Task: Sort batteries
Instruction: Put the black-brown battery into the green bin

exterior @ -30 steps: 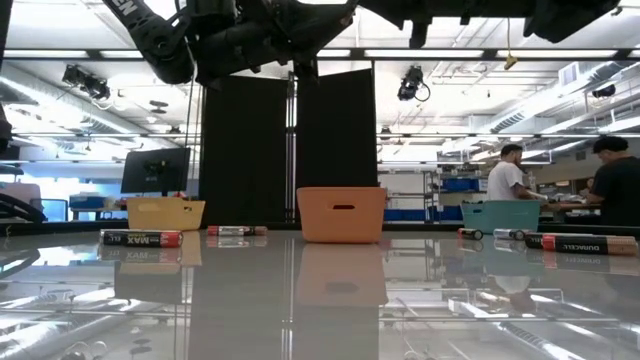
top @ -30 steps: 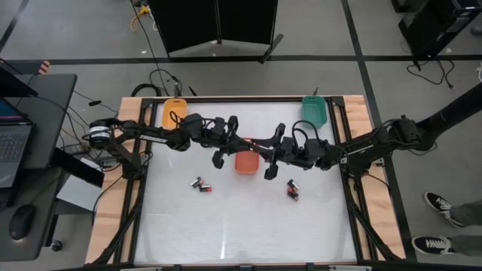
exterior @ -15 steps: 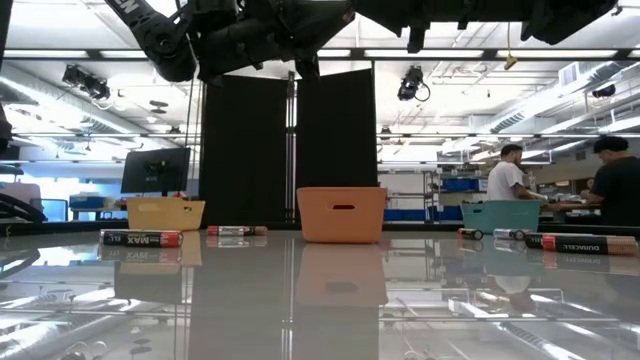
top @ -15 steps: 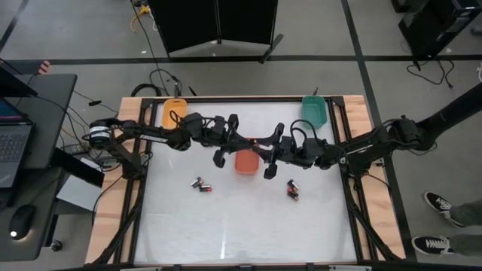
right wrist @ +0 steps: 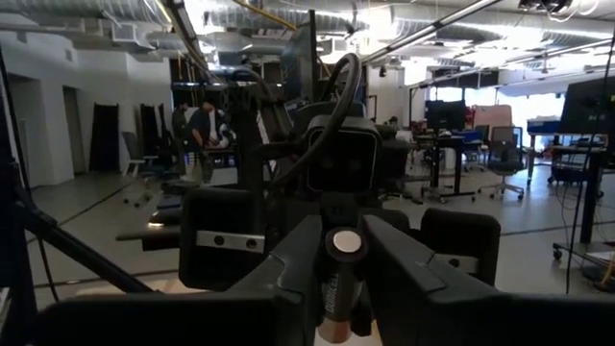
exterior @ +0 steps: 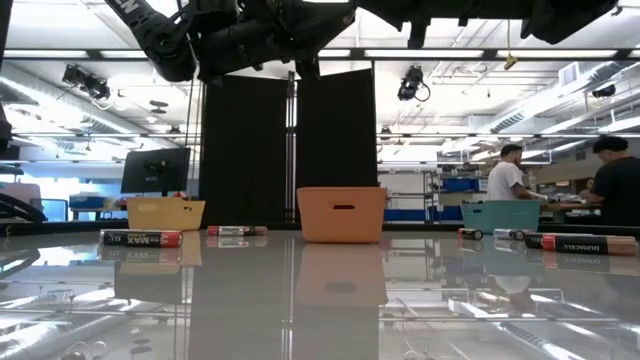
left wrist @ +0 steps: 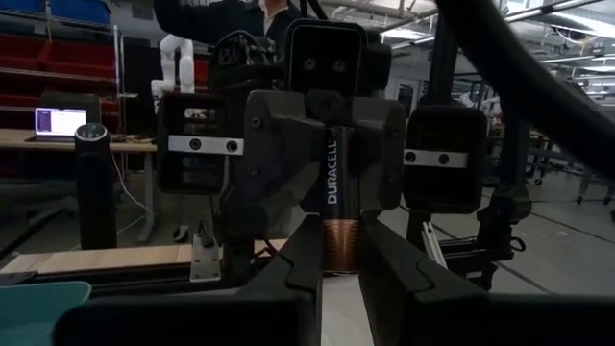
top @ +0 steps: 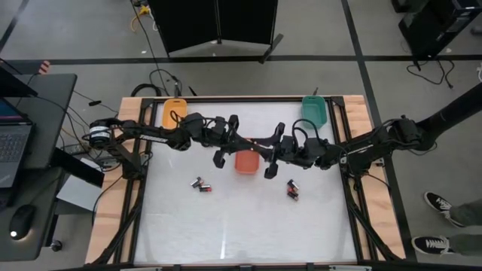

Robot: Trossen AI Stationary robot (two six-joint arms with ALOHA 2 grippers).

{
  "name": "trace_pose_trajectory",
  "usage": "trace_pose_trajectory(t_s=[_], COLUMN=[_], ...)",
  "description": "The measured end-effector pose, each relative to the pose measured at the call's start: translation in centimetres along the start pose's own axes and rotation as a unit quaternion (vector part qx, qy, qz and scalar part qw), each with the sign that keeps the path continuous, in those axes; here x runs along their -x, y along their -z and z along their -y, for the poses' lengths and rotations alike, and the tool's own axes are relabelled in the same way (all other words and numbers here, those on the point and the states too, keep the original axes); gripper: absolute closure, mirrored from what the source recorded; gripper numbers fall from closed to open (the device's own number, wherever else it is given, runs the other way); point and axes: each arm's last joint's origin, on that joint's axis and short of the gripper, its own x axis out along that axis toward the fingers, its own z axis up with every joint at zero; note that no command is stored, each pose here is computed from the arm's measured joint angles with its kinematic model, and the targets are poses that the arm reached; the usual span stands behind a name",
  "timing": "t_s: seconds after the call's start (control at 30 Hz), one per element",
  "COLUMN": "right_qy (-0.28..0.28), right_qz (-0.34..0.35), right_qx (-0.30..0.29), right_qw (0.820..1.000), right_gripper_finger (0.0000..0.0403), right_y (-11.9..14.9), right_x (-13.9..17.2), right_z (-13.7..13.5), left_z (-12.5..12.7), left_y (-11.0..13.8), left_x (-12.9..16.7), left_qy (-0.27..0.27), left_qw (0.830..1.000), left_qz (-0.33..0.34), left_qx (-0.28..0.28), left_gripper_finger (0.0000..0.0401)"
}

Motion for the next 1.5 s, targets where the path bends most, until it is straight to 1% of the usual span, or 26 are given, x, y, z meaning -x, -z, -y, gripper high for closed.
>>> trace_pose_trajectory(t_s=[0.03, 0.3, 0.37, 0.53, 0.67, 0.73, 0.87, 0.97, 1.03, 1.13, 1.23, 1.3, 1.5], right_qy=[-0.001, -0.002, -0.002, 0.006, 0.011, 0.021, 0.051, 0.099, 0.147, 0.220, 0.281, 0.325, 0.392], right_qz=[0.000, -0.008, -0.009, -0.013, -0.005, -0.001, -0.018, -0.054, -0.087, -0.146, -0.205, -0.245, -0.336], right_qx=[0.003, 0.010, 0.012, 0.024, 0.026, 0.030, 0.044, 0.062, 0.070, 0.071, 0.054, 0.045, -0.009], right_qw=[1.000, 1.000, 1.000, 1.000, 1.000, 0.999, 0.998, 0.992, 0.983, 0.962, 0.936, 0.912, 0.857], right_gripper_finger=[0.0338, 0.0338, 0.0338, 0.0338, 0.0338, 0.0338, 0.0338, 0.0338, 0.0338, 0.0338, 0.0338, 0.0338, 0.0338], right_y=[0.0, 0.1, 0.2, 0.2, -0.4, -1.0, -2.2, -2.9, -3.2, -3.1, -2.5, -1.8, 0.0], right_x=[0.0, 0.0, 0.0, 0.0, 0.3, 0.5, 1.3, 2.3, 3.0, 4.3, 5.5, 6.1, 7.5], right_z=[0.0, 0.0, 0.0, 0.0, 0.2, 0.4, 0.9, 1.8, 2.8, 4.7, 7.3, 9.1, 14.4], left_z=[0.0, 0.0, 0.0, -0.1, -0.4, -0.6, -1.2, -1.5, -1.5, -1.4, -1.1, -0.9, 0.0], left_y=[0.0, 0.1, 0.2, 0.5, 0.8, 0.9, 1.2, 1.2, 1.2, 1.0, 0.6, 0.8, 2.0], left_x=[0.0, 0.0, 0.0, 0.0, 0.2, 0.3, 0.7, 1.1, 1.4, 1.9, 2.4, 2.8, 4.7], left_qy=[0.001, 0.001, 0.000, -0.011, -0.018, -0.025, -0.040, -0.058, -0.079, -0.110, -0.125, -0.127, -0.143], left_qw=[1.000, 1.000, 1.000, 1.000, 0.999, 0.999, 0.997, 0.994, 0.989, 0.980, 0.976, 0.976, 0.975], left_qz=[0.000, -0.003, -0.006, -0.022, -0.036, -0.043, -0.063, -0.090, -0.114, -0.146, -0.155, -0.154, -0.140], left_qx=[-0.001, 0.000, 0.002, 0.014, 0.011, 0.006, -0.008, -0.027, -0.046, -0.072, -0.090, -0.090, -0.099], left_gripper_finger=[0.0351, 0.0351, 0.0337, 0.0284, 0.0259, 0.0253, 0.0249, 0.0248, 0.0248, 0.0248, 0.0248, 0.0248, 0.0252])
